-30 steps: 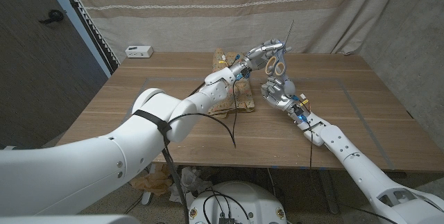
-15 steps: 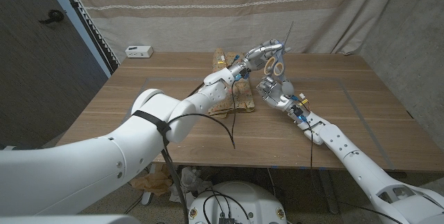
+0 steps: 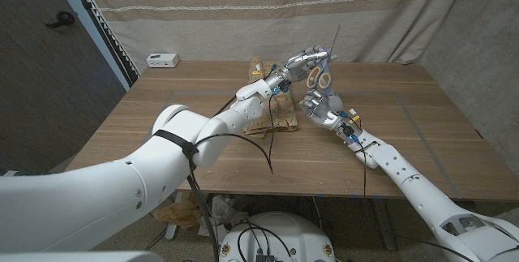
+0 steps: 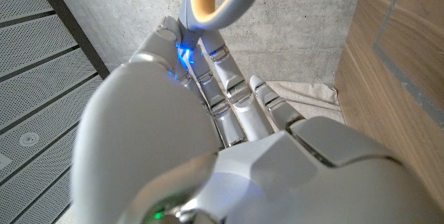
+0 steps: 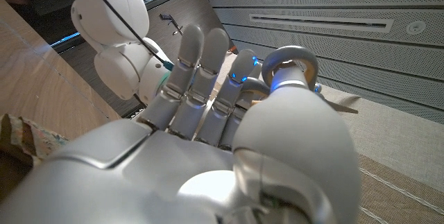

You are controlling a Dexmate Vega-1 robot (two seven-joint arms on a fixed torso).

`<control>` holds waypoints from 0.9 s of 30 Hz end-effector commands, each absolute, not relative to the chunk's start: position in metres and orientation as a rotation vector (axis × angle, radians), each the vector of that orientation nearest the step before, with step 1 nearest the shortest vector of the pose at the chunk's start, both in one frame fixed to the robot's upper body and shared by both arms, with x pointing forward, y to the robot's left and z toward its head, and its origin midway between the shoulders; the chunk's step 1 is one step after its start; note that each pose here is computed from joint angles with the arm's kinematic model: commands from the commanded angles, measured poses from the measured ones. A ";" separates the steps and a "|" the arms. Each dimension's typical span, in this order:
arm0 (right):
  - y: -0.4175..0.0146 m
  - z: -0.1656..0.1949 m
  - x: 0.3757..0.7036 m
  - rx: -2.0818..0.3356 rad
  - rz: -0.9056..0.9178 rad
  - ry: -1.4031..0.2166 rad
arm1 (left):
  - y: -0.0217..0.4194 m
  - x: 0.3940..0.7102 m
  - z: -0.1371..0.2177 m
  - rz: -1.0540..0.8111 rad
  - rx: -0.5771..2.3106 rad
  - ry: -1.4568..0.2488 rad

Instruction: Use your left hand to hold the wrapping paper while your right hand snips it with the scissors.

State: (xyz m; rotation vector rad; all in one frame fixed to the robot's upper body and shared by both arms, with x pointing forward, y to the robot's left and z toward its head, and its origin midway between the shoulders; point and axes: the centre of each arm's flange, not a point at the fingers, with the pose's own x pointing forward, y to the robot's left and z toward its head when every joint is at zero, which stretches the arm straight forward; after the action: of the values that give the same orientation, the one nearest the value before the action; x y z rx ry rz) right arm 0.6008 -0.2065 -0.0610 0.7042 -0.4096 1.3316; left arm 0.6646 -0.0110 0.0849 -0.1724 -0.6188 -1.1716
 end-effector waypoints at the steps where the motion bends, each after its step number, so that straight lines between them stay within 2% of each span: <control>1: -0.215 -0.055 0.601 0.621 1.293 -0.422 | -0.007 0.663 0.085 -1.165 -0.129 -0.652; 9: -0.224 -0.048 0.602 0.558 1.243 -0.437 | -0.008 0.661 0.083 -1.175 -0.110 -0.663; 27: -0.212 -0.037 0.595 0.450 1.351 -0.445 | -0.002 0.659 0.084 -1.164 -0.095 -0.704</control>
State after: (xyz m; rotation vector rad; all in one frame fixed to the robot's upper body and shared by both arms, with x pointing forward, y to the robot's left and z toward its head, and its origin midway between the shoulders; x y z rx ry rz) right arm 0.6006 -0.2191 -0.0422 0.5304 -0.4402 1.2812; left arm 0.6594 -0.0061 0.0834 -0.1028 -0.6833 -1.1744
